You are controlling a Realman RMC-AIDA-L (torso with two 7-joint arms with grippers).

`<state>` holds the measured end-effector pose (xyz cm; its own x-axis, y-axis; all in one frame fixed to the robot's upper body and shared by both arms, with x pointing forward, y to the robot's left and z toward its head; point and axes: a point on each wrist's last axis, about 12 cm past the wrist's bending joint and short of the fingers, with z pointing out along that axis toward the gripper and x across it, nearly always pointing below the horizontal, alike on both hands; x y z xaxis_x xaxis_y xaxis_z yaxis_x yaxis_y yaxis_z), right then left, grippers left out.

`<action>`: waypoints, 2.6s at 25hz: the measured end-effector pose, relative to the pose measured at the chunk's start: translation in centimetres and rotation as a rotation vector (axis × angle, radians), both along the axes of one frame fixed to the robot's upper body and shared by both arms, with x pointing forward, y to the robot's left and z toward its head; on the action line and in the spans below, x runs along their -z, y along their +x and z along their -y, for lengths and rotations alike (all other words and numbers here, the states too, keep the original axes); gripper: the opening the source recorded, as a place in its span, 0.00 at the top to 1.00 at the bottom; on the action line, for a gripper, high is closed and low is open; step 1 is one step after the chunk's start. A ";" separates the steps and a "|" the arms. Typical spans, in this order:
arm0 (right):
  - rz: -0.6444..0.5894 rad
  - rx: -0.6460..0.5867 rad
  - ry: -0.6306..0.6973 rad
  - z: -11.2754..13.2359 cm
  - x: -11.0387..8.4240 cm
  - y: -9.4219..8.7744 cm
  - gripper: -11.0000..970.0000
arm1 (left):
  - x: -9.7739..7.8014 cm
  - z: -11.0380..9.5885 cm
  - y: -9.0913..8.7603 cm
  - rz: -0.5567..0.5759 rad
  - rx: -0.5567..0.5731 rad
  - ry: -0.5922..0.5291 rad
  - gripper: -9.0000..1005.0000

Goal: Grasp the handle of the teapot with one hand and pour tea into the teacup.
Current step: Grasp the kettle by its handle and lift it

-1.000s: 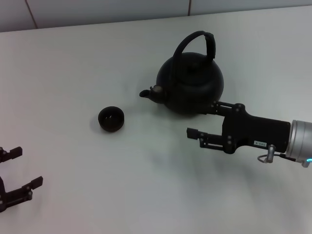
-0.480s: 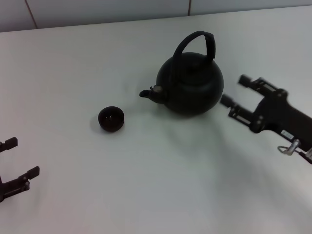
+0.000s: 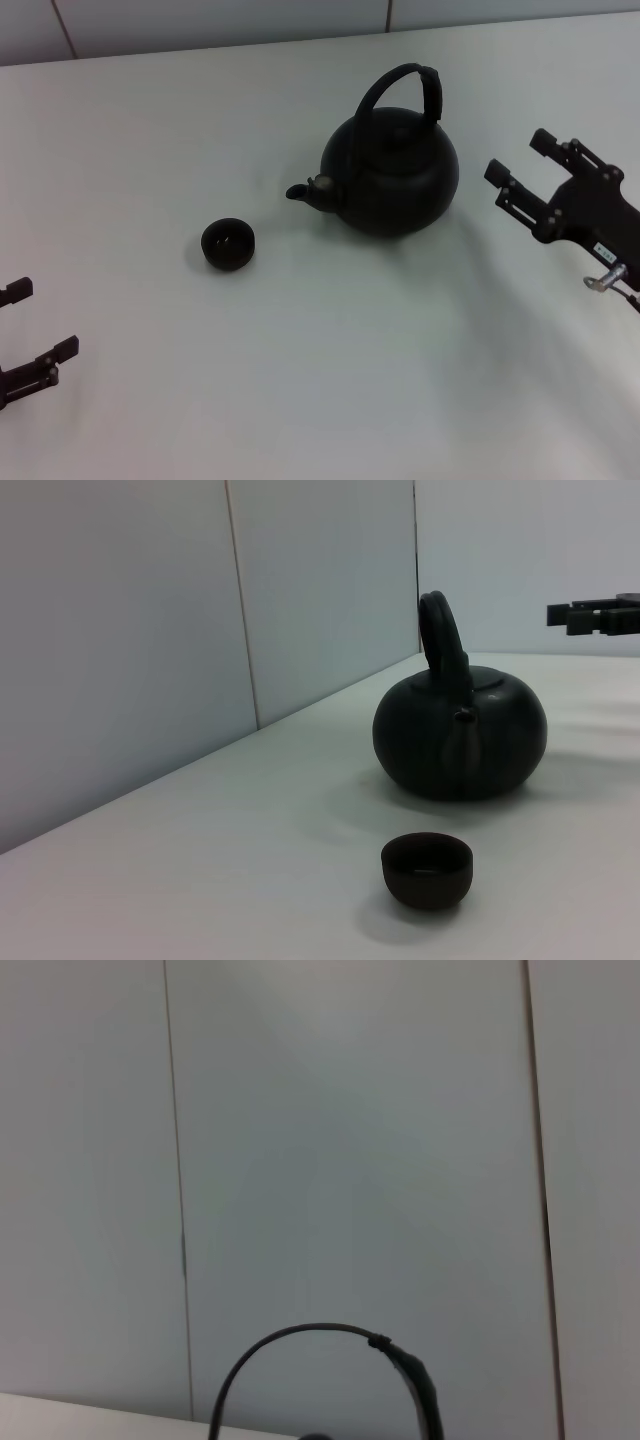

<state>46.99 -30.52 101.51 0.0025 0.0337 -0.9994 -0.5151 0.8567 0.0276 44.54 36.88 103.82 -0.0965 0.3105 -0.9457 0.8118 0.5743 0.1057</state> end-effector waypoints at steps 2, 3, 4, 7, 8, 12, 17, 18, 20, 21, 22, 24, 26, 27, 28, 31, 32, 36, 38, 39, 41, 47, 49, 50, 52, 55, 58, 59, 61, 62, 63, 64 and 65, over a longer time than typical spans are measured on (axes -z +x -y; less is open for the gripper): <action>-0.004 -0.001 -0.008 0.0 -0.2 0.7 0.27 | 0.0 0.0 0.0 -0.001 0.000 -0.001 0.16; -0.007 -0.002 -0.014 0.1 -0.3 1.2 0.27 | 0.0 0.0 0.0 0.000 0.000 -0.002 0.16; -0.013 -0.006 -0.022 0.0 -0.4 1.7 0.27 | 0.0 0.0 0.0 0.000 -0.001 -0.002 0.16; -0.032 -0.012 -0.050 -0.1 -0.8 3.5 0.27 | 0.0 0.0 0.0 0.001 -0.003 -0.003 0.16; -0.037 -0.012 -0.059 -0.2 -1.0 4.1 0.27 | 0.0 0.0 0.0 0.002 -0.003 -0.004 0.16; -0.057 -0.021 -0.098 -0.9 -1.4 6.1 0.27 | -0.1 0.1 0.2 0.009 -0.006 -0.010 0.16; -0.070 -0.053 -0.140 -1.9 -1.9 8.0 0.27 | 0.0 0.3 0.2 0.012 -0.003 -0.012 0.16; -0.068 -0.056 -0.145 -2.1 -2.1 8.3 0.27 | 0.0 0.4 0.2 0.013 -0.003 -0.013 0.16; -0.068 -0.061 -0.154 -2.4 -2.3 8.9 0.27 | -0.1 0.4 0.3 0.018 -0.008 -0.014 0.16; -0.069 -0.063 -0.161 -2.6 -2.4 9.1 0.27 | -0.1 0.3 0.3 0.020 -0.013 -0.016 0.16; -0.071 -0.065 -0.166 -2.7 -2.4 9.3 0.27 | -0.2 0.3 0.4 0.022 -0.017 -0.017 0.16; -0.073 -0.064 -0.175 -2.9 -2.5 9.8 0.27 | -0.2 0.2 0.4 0.025 -0.019 -0.018 0.16; -0.079 -0.060 -0.186 -3.1 -2.6 10.2 0.27 | -0.2 0.3 0.5 0.026 -0.019 -0.018 0.16; -0.083 -0.058 -0.192 -3.2 -2.6 10.4 0.27 | -0.2 0.3 0.5 0.027 -0.018 -0.018 0.16; -0.086 -0.059 -0.198 -3.3 -2.6 10.5 0.27 | -0.3 0.3 0.6 0.029 -0.017 -0.018 0.16; -0.093 -0.069 -0.214 -3.5 -2.6 10.7 0.28 | -0.3 0.4 0.7 0.031 -0.014 -0.018 0.16; -0.094 -0.071 -0.216 -3.6 -2.6 10.7 0.28 | -0.4 0.4 0.8 0.031 -0.014 -0.019 0.16; -0.093 -0.072 -0.218 -3.7 -2.6 10.8 0.30 | -0.4 0.4 0.9 0.030 -0.014 -0.022 0.16; -0.096 -0.070 -0.223 -3.7 -2.5 10.8 0.30 | -0.4 0.4 0.9 0.032 -0.018 -0.024 0.16; -0.096 -0.069 -0.226 -3.7 -2.5 10.8 0.31 | -0.4 0.4 0.9 0.033 -0.020 -0.026 0.16; -0.093 -0.071 -0.233 -3.8 -2.5 10.8 0.35 | -0.5 0.4 1.0 0.037 -0.024 -0.031 0.16; -0.088 -0.077 -0.239 -4.1 -2.6 11.0 0.55 | -0.6 0.5 0.9 0.044 -0.018 -0.043 0.16; -0.091 -0.080 -0.246 -4.2 -2.6 11.1 0.59 | -0.6 0.5 0.9 0.045 -0.018 -0.044 0.16; -0.092 -0.082 -0.251 -4.3 -2.6 11.2 0.61 | -0.6 0.5 0.9 0.045 -0.018 -0.044 0.16; -0.094 -0.087 -0.257 -4.4 -2.6 11.3 0.65 | -0.6 0.5 0.9 0.044 -0.019 -0.045 0.16; -0.094 -0.093 -0.256 -4.5 -2.6 11.3 0.71 | -0.6 0.5 0.8 0.044 -0.018 -0.045 0.16; -0.091 -0.090 -0.249 -4.5 -2.7 11.4 0.78 | -0.6 0.5 0.8 0.045 -0.018 -0.046 0.16; -0.090 -0.087 -0.245 -4.5 -2.8 11.4 0.81 | -0.6 0.5 0.7 0.045 -0.018 -0.046 0.16; -0.087 -0.078 -0.234 -4.5 -2.9 11.6 0.88 | -0.6 0.5 0.7 0.046 -0.019 -0.047 0.16; -0.084 -0.073 -0.226 -4.6 -3.0 11.7 0.91 | -0.6 0.5 0.7 0.045 -0.019 -0.047 0.16; -0.081 -0.069 -0.220 -4.6 -3.1 11.8 0.91 | -0.6 0.5 0.7 0.046 -0.018 -0.048 0.16; -0.077 -0.066 -0.212 -4.7 -3.3 12.0 0.91 | -0.6 0.5 0.7 0.046 -0.018 -0.048 0.16; -0.072 -0.066 -0.208 -4.9 -3.4 12.2 0.91 | -0.6 0.5 0.6 0.047 -0.018 -0.048 0.16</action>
